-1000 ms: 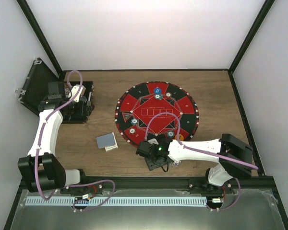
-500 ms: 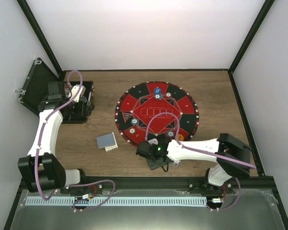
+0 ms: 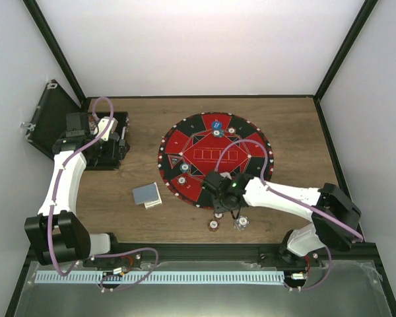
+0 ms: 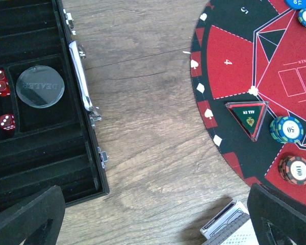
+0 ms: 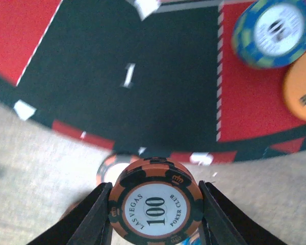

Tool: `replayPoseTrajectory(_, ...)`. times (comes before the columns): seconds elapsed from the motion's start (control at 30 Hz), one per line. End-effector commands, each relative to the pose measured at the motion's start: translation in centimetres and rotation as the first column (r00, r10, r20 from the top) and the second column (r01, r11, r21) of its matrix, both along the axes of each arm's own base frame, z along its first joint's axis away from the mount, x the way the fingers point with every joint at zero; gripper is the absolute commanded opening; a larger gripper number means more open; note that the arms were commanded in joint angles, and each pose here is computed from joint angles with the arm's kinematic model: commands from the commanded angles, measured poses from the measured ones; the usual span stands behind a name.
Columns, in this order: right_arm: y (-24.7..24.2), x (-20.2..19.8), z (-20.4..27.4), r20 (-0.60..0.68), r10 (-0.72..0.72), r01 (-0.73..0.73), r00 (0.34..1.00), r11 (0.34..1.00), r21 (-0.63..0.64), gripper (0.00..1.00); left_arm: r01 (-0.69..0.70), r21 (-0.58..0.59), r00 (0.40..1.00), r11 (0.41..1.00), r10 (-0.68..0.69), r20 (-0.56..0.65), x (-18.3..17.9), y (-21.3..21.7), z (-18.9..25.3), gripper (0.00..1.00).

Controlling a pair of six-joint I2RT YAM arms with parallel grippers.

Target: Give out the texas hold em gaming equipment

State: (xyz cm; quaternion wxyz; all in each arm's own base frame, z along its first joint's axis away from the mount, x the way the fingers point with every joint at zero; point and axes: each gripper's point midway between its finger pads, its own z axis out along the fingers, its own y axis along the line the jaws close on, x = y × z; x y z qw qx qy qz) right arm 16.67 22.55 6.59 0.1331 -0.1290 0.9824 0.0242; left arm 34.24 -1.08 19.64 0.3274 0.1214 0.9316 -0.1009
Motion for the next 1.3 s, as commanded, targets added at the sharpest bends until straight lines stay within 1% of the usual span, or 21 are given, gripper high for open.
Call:
replayPoseTrajectory(0.0, -0.7, 3.7, 0.6, 0.065, -0.027, 0.025, 0.998, 0.999, 0.032, 0.32, 0.004, 0.006, 1.000, 1.000, -0.004, 0.023, -0.2, 0.1, 0.9, 1.00)
replayPoseTrajectory(0.17, -2.7, 6.0, -1.5, 0.067, -0.069, 0.070, 0.995, 0.998, -0.004, 0.31, 0.005, 0.016, 1.000, 1.000, -0.005, 0.023, -0.3, 0.2, 0.9, 1.00)
replayPoseTrajectory(0.23, -3.2, 6.6, -2.3, 0.061, -0.083, 0.083, 0.995, 0.997, 0.001, 0.31, 0.005, 0.018, 1.000, 1.000, -0.005, 0.020, -0.3, 0.3, 0.7, 1.00)
replayPoseTrajectory(0.47, -4.6, 6.4, -4.1, 0.033, -0.098, 0.099, 0.995, 0.995, -0.029, 0.30, 0.005, 0.025, 1.000, 1.000, -0.005, 0.020, -0.2, 0.4, 0.6, 1.00)
replayPoseTrajectory(0.6, -4.6, 6.4, -4.1, 0.032, -0.100, 0.101, 0.994, 0.995, -0.025, 0.31, 0.005, 0.018, 1.000, 1.000, -0.005, 0.013, 0.0, 0.3, 0.3, 1.00)
replayPoseTrajectory(0.67, -4.6, 6.5, -4.3, 0.027, -0.103, 0.104, 0.994, 0.994, -0.036, 0.39, 0.005, 0.013, 1.000, 1.000, -0.005, 0.011, 0.1, 0.3, 0.3, 1.00)
replayPoseTrajectory(0.73, -4.7, 6.4, -4.5, 0.018, -0.102, 0.103, 0.995, 0.994, -0.044, 0.51, 0.005, 0.014, 1.000, 1.000, -0.006, 0.013, 0.1, 0.3, 0.3, 1.00)
replayPoseTrajectory(0.83, -4.8, 6.4, -4.1, 0.020, -0.112, 0.112, 0.994, 0.992, -0.048, 0.58, 0.006, 0.019, 1.000, 1.000, -0.007, 0.011, 0.0, 0.3, 0.2, 1.00)
replayPoseTrajectory(0.93, -4.8, 6.6, -2.6, 0.041, -0.125, 0.126, 0.991, 0.991, -0.035, 0.65, 0.008, 0.022, 1.000, 1.000, -0.008, 0.012, 0.0, 0.3, 0.2, 1.00)
replayPoseTrajectory(1.07, -4.6, 6.3, 0.0, 0.072, -0.129, 0.131, 0.989, 0.991, -0.019, 0.68, 0.008, 0.016, 1.000, 1.000, -0.009, 0.015, 0.1, 0.3, 0.2, 1.00)
replayPoseTrajectory(1.17, -3.0, 4.8, 1.2, 0.072, -0.093, 0.093, 0.993, 0.996, -0.002, 0.69, 0.007, 0.012, 1.000, 1.000, -0.007, 0.017, 0.2, 0.2, 0.3, 1.00)
replayPoseTrajectory(1.27, -0.8, 2.3, 1.4, 0.041, -0.038, 0.037, 0.998, 0.999, 0.011, 0.71, 0.006, 0.007, 1.000, 1.000, -0.007, 0.017, 0.2, 0.2, 0.3, 1.00)
